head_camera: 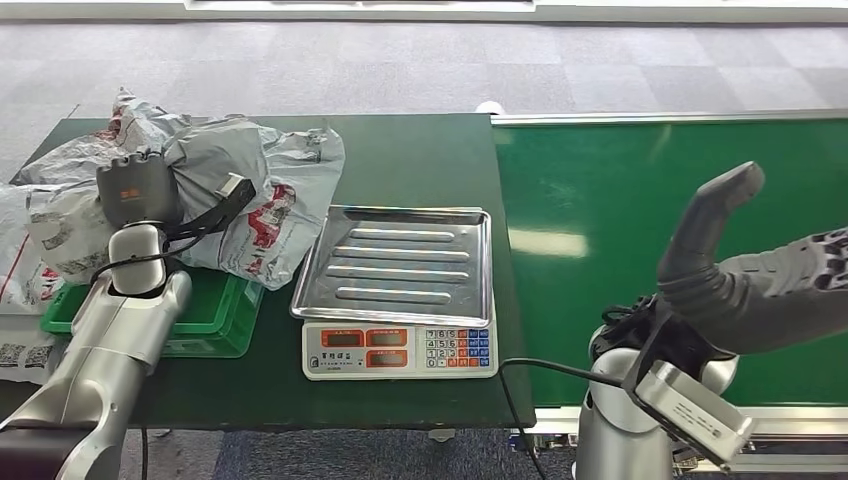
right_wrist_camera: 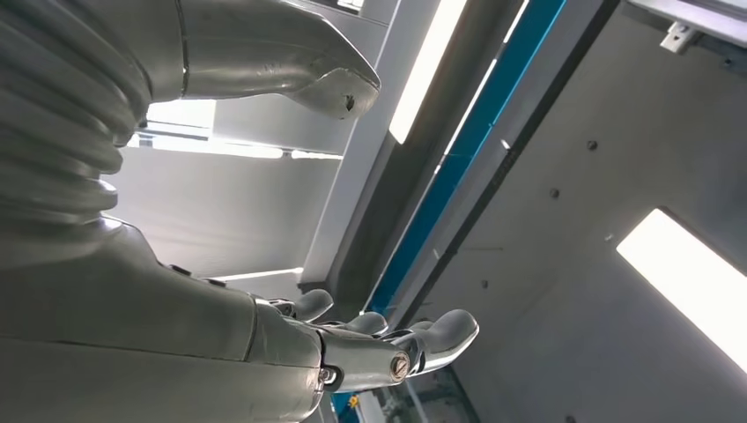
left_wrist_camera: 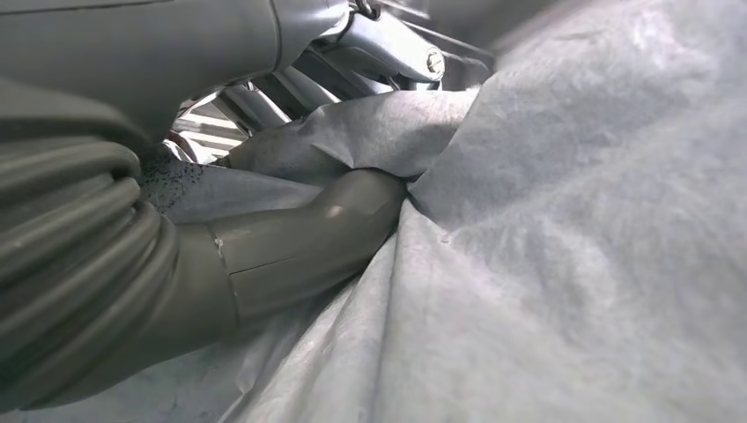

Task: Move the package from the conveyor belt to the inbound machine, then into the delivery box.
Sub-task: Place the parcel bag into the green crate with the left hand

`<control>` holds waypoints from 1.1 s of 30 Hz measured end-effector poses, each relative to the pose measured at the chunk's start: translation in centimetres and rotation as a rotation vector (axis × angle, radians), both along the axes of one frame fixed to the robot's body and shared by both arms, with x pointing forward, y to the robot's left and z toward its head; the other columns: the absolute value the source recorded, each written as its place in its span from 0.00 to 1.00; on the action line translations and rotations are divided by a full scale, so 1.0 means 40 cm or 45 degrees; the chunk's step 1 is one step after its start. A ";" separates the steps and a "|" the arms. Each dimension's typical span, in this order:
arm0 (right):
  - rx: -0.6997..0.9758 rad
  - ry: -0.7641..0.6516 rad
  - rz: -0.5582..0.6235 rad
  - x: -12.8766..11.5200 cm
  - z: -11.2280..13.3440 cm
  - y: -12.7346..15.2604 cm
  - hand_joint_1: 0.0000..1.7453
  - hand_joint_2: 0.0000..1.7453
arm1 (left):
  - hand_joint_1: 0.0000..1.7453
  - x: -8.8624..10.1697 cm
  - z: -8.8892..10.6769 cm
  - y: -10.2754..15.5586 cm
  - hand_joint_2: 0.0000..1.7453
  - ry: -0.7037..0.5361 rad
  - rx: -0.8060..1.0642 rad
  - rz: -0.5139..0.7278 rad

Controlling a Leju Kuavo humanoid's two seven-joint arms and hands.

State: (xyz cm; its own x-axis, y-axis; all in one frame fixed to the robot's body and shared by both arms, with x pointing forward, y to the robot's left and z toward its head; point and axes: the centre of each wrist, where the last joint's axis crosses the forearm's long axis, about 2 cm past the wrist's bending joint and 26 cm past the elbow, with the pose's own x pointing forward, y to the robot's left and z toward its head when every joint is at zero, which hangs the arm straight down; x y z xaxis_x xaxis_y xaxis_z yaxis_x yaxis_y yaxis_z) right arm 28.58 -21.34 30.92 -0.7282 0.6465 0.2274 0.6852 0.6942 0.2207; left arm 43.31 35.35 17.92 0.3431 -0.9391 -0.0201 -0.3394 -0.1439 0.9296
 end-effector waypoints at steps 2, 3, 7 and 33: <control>-0.005 -0.004 -0.005 -0.002 0.002 -0.001 0.00 1.00 | 0.80 -0.005 -0.017 0.023 1.00 0.046 -0.001 0.022; -0.007 -0.005 -0.008 -0.002 0.002 -0.001 0.00 1.00 | 0.59 -0.007 -0.024 0.033 1.00 0.064 -0.004 0.031; -0.013 -0.010 -0.015 -0.005 0.005 -0.002 0.00 1.00 | 0.19 -0.016 -0.049 0.062 1.00 0.119 -0.024 0.070; 0.014 0.005 0.013 0.001 -0.003 0.000 0.00 1.00 | 0.00 -0.167 0.215 0.065 0.00 -1.548 -0.555 -0.323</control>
State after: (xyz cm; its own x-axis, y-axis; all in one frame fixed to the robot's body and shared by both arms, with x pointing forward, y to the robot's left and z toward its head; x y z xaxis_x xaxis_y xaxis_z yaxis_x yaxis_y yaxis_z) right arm 28.61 -21.33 30.81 -0.7338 0.6366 0.2373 0.6790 0.6984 0.2260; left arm 36.64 37.94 26.53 -0.2586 -0.8307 0.4930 -0.9596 0.2794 -0.0327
